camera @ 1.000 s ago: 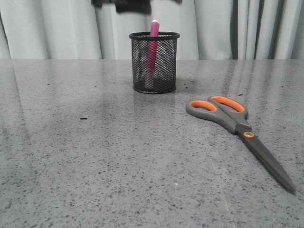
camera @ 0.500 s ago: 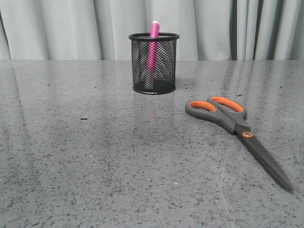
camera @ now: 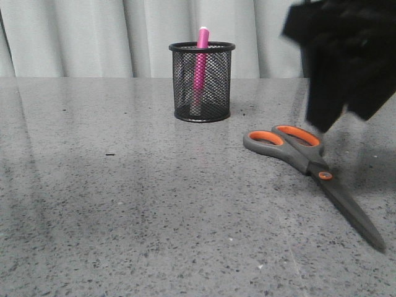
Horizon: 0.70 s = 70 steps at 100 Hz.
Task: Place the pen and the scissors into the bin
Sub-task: 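Lower the right gripper onto the scissors blades and close it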
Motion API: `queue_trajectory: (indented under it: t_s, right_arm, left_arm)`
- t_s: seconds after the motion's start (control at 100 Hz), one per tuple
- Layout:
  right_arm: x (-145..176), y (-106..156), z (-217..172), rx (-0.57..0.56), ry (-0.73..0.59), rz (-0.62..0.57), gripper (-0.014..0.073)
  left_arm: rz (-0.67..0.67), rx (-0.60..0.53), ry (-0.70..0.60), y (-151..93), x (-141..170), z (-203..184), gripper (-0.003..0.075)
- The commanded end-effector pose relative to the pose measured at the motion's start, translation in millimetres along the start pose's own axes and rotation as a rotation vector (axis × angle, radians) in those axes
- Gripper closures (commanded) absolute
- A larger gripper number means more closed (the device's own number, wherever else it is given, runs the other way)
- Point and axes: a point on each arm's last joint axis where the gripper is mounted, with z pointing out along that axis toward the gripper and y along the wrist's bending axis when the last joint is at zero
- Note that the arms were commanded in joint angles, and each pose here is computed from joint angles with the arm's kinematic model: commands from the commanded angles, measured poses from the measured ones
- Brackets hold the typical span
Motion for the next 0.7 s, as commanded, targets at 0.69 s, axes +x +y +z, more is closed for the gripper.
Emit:
queue_trajectory:
  t_s: [0.69]
  right_arm:
    - [-21.6,4.0,62.8,-0.077,0.100,0.141,0.0240]
  left_arm:
    - [-0.024,0.007,-0.042,-2.3,-7.7,-4.4,0.0374]
